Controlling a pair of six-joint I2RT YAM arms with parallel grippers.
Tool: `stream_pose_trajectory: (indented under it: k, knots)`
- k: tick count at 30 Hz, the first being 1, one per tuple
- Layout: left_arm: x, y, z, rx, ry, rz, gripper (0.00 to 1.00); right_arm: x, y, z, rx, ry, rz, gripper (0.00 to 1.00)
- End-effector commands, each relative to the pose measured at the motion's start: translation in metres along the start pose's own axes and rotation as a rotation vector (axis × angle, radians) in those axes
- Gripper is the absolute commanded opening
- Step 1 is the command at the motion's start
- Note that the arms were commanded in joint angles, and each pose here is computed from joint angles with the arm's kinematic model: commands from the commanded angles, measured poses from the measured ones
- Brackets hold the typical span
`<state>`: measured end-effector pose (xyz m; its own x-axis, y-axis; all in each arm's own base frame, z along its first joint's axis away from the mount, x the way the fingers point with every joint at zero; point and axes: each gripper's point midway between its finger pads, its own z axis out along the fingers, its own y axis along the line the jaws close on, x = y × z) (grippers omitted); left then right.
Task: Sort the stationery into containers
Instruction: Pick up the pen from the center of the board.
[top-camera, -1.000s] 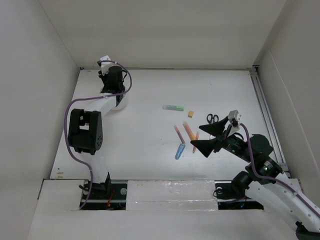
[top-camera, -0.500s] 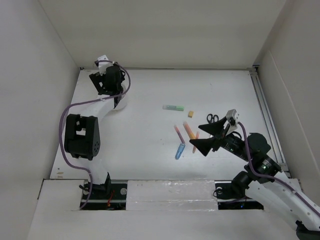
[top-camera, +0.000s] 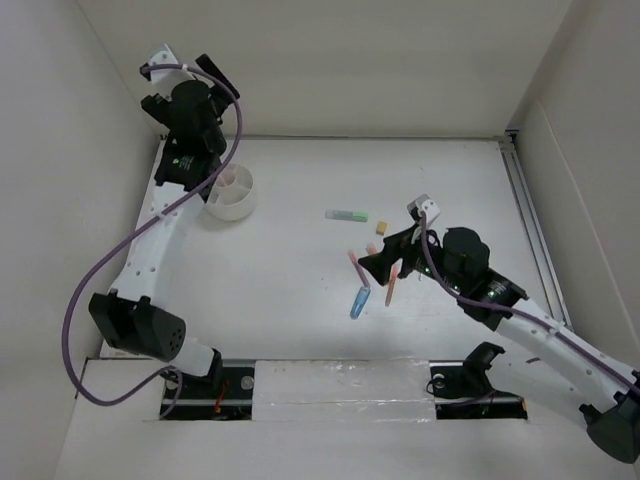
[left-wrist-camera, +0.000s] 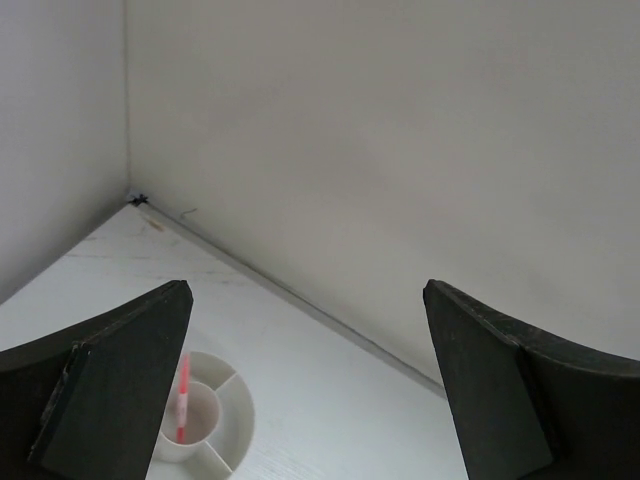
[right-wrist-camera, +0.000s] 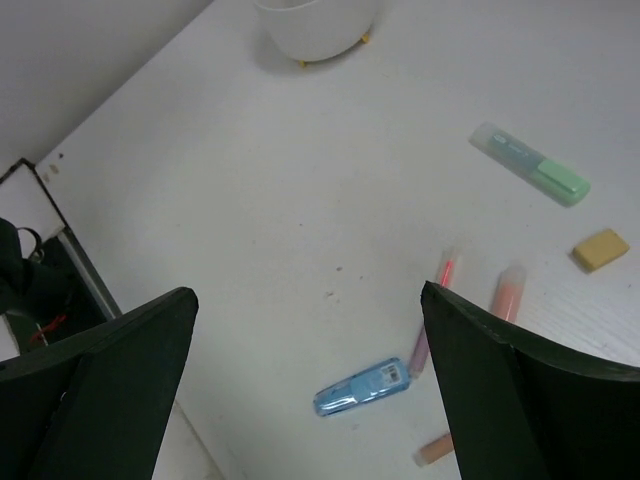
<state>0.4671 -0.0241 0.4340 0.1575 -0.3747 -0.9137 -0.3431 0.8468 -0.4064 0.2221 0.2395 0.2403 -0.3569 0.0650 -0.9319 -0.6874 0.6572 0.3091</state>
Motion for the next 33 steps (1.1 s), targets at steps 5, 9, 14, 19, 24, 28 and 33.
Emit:
stream_pose_trajectory:
  k: [5,9,14,19,24,28,33]
  knots:
    - [-0.023,-0.008,-0.083,0.19,0.21,-0.119,1.0,-0.033,0.009,0.032,-0.107,-0.002,-0.264,1.0]
    - [0.018,0.012,-0.13,0.276,0.353,-0.111,1.0,-0.009,0.008,0.059,-0.227,0.114,-0.37,1.0]
    - [0.07,0.066,-0.166,0.247,0.42,-0.034,1.0,-0.022,-0.028,0.091,-0.112,0.135,-0.412,0.99]
    - [0.079,0.099,-0.197,0.239,0.384,-0.043,1.0,-0.016,-0.11,0.101,0.258,0.196,-0.218,0.96]
    - [0.102,0.117,-0.208,0.224,0.41,-0.025,1.0,0.022,-0.103,0.097,0.242,0.284,-0.094,0.77]
    - [0.099,0.111,-0.207,0.247,0.394,-0.038,1.0,0.052,-0.092,0.097,0.235,0.348,-0.099,0.71]
    - [0.108,0.112,-0.205,0.238,0.429,-0.024,1.0,0.061,-0.082,0.097,0.269,0.368,-0.112,0.71]
